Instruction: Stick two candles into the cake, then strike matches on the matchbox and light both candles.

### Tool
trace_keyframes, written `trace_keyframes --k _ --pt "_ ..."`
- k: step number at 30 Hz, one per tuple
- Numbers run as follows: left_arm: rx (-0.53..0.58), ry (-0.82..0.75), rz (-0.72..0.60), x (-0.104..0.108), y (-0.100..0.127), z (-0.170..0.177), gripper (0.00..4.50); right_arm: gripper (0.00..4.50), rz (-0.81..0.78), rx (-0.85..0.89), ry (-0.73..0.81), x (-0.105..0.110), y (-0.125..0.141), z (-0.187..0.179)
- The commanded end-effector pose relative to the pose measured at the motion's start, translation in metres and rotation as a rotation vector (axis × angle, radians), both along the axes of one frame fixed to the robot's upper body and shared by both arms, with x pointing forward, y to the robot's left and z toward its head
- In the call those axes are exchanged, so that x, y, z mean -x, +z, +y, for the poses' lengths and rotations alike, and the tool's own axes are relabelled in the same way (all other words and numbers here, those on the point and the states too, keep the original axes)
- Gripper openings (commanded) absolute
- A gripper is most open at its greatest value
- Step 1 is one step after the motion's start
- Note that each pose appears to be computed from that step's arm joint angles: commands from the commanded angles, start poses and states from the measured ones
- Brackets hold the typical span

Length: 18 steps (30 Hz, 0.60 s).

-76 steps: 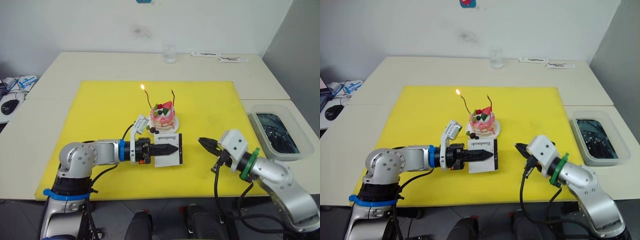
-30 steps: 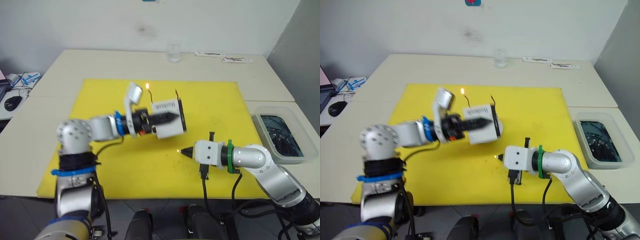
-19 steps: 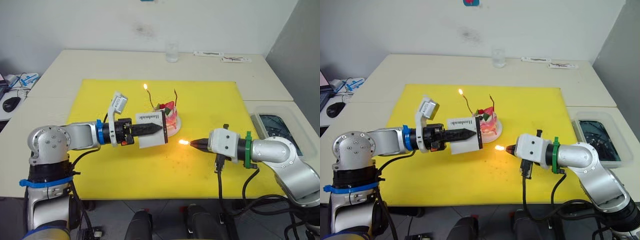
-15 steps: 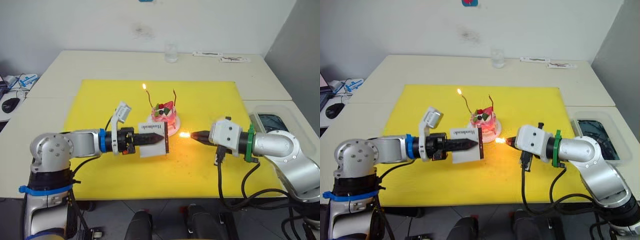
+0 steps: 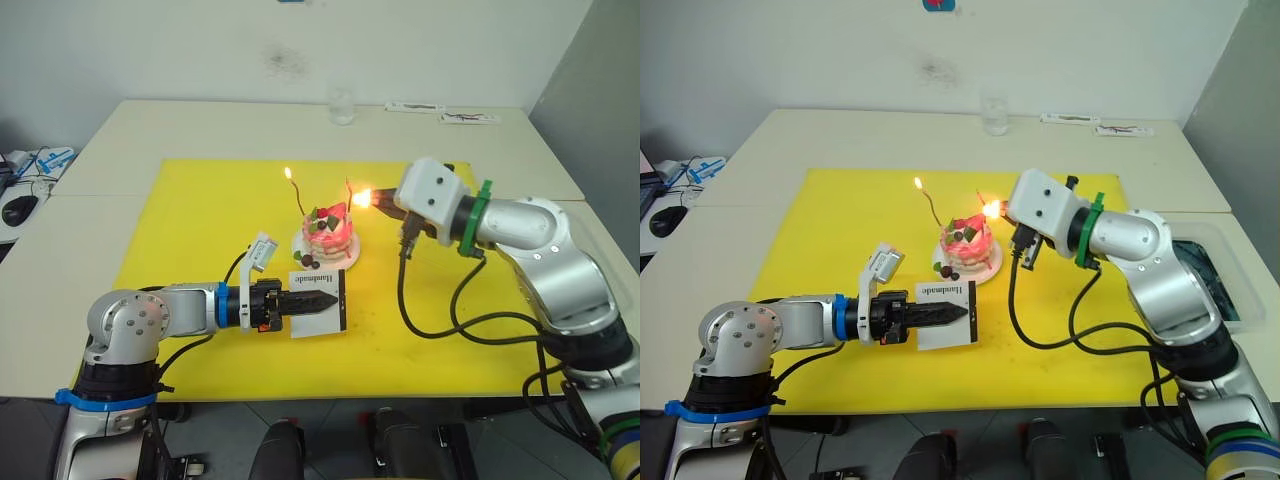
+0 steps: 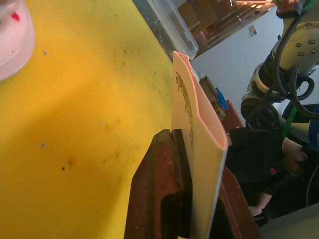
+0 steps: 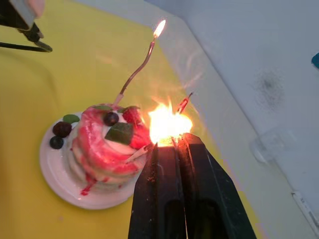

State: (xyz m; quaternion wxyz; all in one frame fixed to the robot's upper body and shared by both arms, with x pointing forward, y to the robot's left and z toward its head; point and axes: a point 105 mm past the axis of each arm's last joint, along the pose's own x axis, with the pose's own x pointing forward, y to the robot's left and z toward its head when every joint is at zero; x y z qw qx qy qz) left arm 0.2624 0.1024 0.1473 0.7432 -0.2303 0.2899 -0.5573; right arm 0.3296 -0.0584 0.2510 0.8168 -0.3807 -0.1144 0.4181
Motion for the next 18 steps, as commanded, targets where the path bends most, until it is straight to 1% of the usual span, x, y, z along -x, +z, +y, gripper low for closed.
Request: trace_keyframes --k 1,7,18 --pt "0.017 -0.02 -0.047 0.0014 0.0087 -0.0041 0.0 0.06 -0.086 0.002 0.006 -0.0039 0.0133 0.0066" --pt "0.024 -0.022 -0.053 0.0015 0.0094 -0.0061 0.0 0.06 -0.104 -0.008 0.021 -0.0067 0.0159 0.0136" --pt "0.029 -0.021 -0.057 0.0 0.0102 -0.0073 0.0 0.06 -0.114 0.0 0.027 -0.0073 0.0161 0.0128"
